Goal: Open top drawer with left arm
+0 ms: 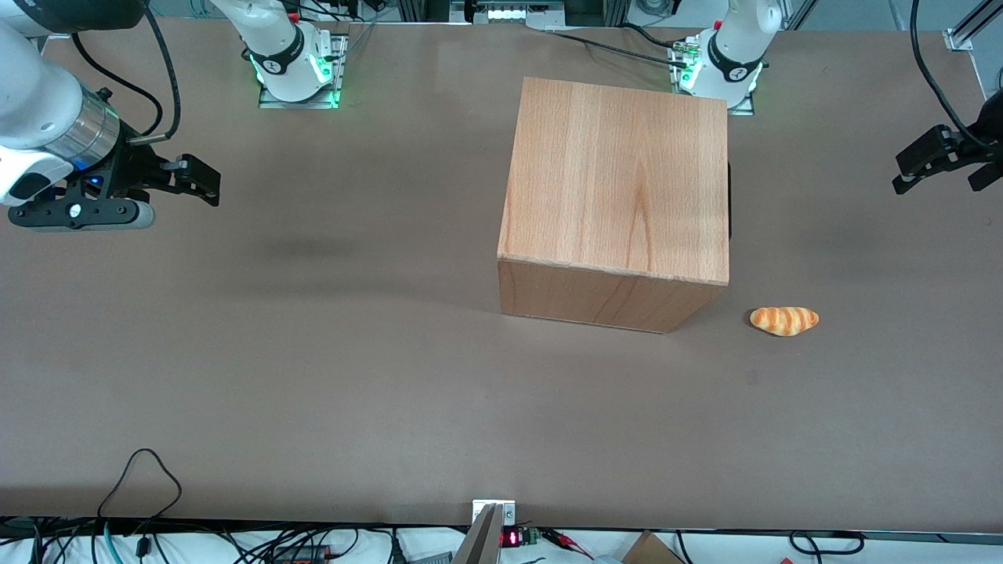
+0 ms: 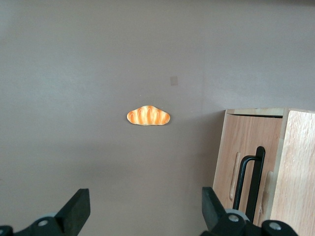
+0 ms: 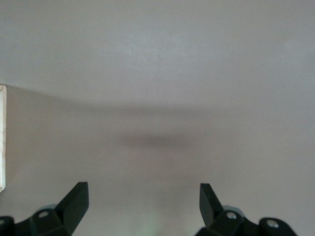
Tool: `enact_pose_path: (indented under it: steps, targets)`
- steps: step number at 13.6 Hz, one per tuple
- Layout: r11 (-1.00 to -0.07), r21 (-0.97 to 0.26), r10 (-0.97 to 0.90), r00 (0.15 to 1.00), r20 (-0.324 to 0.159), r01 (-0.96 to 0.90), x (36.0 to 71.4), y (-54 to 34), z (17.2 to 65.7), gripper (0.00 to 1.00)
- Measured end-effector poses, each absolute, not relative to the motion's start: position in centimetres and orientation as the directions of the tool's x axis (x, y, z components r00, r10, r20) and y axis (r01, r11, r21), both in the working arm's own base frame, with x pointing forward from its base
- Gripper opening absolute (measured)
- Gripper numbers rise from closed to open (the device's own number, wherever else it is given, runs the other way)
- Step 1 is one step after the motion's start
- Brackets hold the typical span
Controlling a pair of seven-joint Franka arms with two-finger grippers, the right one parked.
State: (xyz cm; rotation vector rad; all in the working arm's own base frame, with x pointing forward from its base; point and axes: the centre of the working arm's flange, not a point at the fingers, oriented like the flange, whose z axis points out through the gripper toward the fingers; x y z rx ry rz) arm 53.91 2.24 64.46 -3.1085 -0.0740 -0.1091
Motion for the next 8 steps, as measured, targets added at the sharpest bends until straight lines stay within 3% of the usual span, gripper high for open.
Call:
enact_pose_path:
  steps: [8]
  targets:
    - [-0.998,-0.028,0.051,0.998,0.036,0.052,53.75,2.37,64.28,1.00]
